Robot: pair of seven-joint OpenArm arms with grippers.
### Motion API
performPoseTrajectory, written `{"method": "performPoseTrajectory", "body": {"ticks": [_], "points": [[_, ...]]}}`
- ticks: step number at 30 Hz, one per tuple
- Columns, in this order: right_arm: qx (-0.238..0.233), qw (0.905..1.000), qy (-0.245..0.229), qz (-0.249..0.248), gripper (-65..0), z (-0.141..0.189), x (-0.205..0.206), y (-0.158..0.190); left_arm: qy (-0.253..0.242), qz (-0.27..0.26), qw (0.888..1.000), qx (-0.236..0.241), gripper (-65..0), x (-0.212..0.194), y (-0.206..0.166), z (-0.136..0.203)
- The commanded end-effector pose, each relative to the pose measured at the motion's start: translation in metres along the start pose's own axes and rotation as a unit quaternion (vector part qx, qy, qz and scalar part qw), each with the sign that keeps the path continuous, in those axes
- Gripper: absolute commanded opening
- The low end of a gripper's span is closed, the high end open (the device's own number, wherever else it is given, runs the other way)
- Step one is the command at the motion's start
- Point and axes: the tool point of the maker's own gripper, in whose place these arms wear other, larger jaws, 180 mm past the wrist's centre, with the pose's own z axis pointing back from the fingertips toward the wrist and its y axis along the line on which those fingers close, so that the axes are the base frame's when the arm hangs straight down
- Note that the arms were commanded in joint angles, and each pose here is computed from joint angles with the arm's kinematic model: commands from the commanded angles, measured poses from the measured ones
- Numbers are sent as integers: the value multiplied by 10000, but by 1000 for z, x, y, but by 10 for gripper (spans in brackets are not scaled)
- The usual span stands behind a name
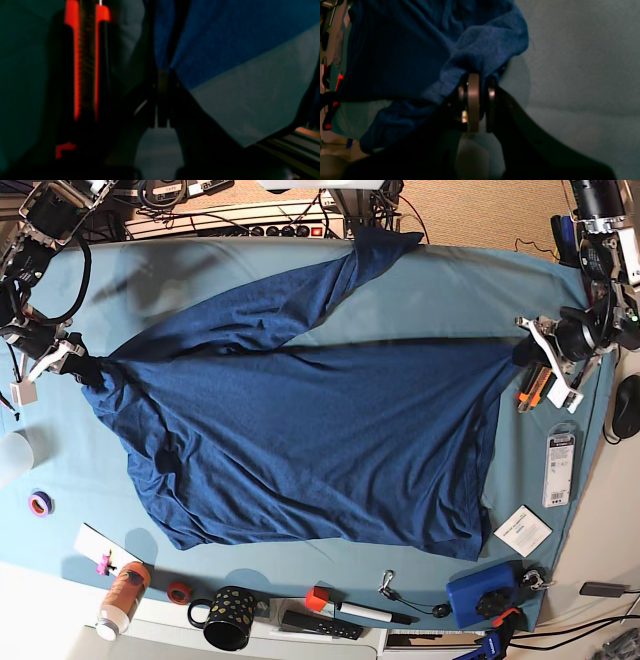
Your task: Layout the t-shirt on the table in an organized manner, then fold the t-shirt properly
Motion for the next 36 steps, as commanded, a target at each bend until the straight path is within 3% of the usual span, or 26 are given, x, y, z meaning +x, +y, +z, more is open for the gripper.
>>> {"method": "performPoseTrajectory", "body": {"ticks": [1,15,25,27,29,32,36], "points": [[-8,9995,-241,194,-650,9,20,1,-123,-103,9998,71,-650,10,5,7],[49,10000,10,0,-650,14,-9,-1,228,-103,9984,514,-650,-5,21,8],[52,9999,74,54,-650,15,-15,-2,208,-86,9985,489,-650,-7,19,8],[53,9999,74,58,-650,15,-15,-2,202,-83,9986,484,-474,-7,19,8],[52,9999,73,60,-563,15,-15,-2,182,-66,9988,458,-323,-6,18,8],[54,9999,72,59,-438,15,-15,-2,166,-50,9988,468,-302,-5,19,8],[74,9999,53,63,-428,15,-14,-1,105,-14,9993,371,-302,-3,15,7]]}}
